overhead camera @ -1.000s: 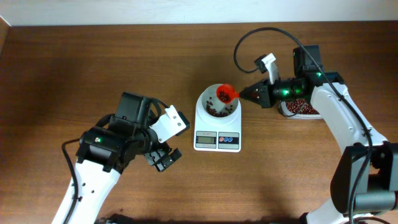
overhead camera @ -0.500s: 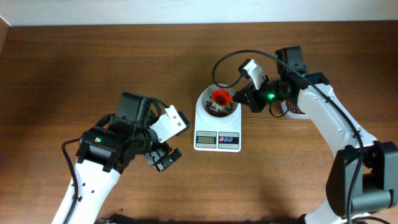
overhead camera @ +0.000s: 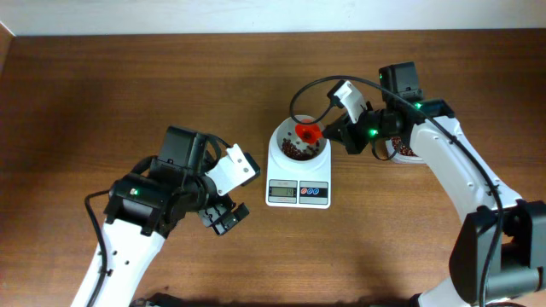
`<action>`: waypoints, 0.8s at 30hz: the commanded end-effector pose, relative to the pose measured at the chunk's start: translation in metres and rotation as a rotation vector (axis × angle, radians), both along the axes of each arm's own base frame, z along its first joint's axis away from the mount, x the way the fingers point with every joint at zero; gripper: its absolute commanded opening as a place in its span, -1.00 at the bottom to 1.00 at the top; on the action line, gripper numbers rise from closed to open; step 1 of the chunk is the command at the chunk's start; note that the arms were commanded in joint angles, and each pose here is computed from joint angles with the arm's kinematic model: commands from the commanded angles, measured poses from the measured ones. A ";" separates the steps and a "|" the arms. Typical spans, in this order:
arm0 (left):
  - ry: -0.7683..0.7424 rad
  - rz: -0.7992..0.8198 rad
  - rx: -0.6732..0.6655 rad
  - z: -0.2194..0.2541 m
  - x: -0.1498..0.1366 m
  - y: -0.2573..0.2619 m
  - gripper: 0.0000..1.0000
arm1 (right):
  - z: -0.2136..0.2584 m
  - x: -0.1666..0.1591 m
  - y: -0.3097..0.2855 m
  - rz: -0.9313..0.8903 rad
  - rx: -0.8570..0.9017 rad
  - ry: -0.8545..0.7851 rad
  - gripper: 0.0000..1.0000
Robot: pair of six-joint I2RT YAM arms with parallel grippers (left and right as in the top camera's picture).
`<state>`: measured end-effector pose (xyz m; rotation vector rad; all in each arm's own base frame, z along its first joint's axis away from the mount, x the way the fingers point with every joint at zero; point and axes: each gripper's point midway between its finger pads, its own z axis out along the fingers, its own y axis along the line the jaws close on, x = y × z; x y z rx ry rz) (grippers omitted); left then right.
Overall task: Scoop and weigh 50g on scale
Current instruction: 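Tip the orange scoop over the white bowl to pour beans, then move the scoop back into the bean tub and scoop beans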
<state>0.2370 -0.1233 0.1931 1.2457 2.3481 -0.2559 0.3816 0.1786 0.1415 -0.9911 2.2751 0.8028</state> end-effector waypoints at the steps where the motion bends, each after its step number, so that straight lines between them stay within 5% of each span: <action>1: -0.024 -0.011 -0.016 0.008 0.001 -0.001 0.98 | 0.016 0.003 -0.001 -0.022 -0.011 -0.048 -0.92; 4: -0.024 -0.012 -0.016 0.008 0.001 -0.001 0.98 | 0.013 0.012 -0.010 -0.117 -0.059 -0.031 -0.92; 6: -0.024 -0.012 -0.016 0.008 0.001 -0.001 0.98 | 0.029 -0.012 0.011 0.112 0.034 -0.110 -0.92; 7: -0.024 -0.011 -0.016 0.008 0.001 -0.001 0.98 | 0.020 0.006 -0.005 -0.051 -0.050 -0.072 -0.92; 8: -0.024 -0.011 -0.016 0.008 0.001 -0.001 0.98 | 0.027 -0.008 0.007 0.055 0.000 -0.090 -0.92; 13: -0.024 -0.012 -0.016 0.008 0.001 -0.001 0.98 | 0.024 0.001 0.000 -0.027 -0.042 -0.081 -0.92; 14: -0.024 -0.011 -0.016 0.008 0.001 -0.001 0.98 | 0.031 -0.013 0.011 0.089 0.010 -0.106 -0.92; 16: -0.024 -0.011 -0.016 0.008 0.001 -0.001 0.98 | 0.026 0.002 0.000 -0.033 -0.042 -0.084 -0.92; 17: -0.024 -0.011 -0.016 0.008 0.001 -0.001 0.98 | 0.035 -0.017 0.014 0.119 0.034 -0.118 -0.92; 19: -0.024 -0.012 -0.016 0.008 0.001 -0.001 0.98 | 0.025 0.002 -0.002 -0.033 -0.057 -0.091 -0.92; 21: -0.024 -0.012 -0.016 0.008 0.001 -0.001 0.98 | 0.029 -0.010 0.007 0.073 -0.020 -0.115 -0.92; 24: -0.024 -0.011 -0.016 0.008 0.001 -0.001 0.98 | 0.024 0.000 -0.003 -0.019 -0.070 -0.096 -0.92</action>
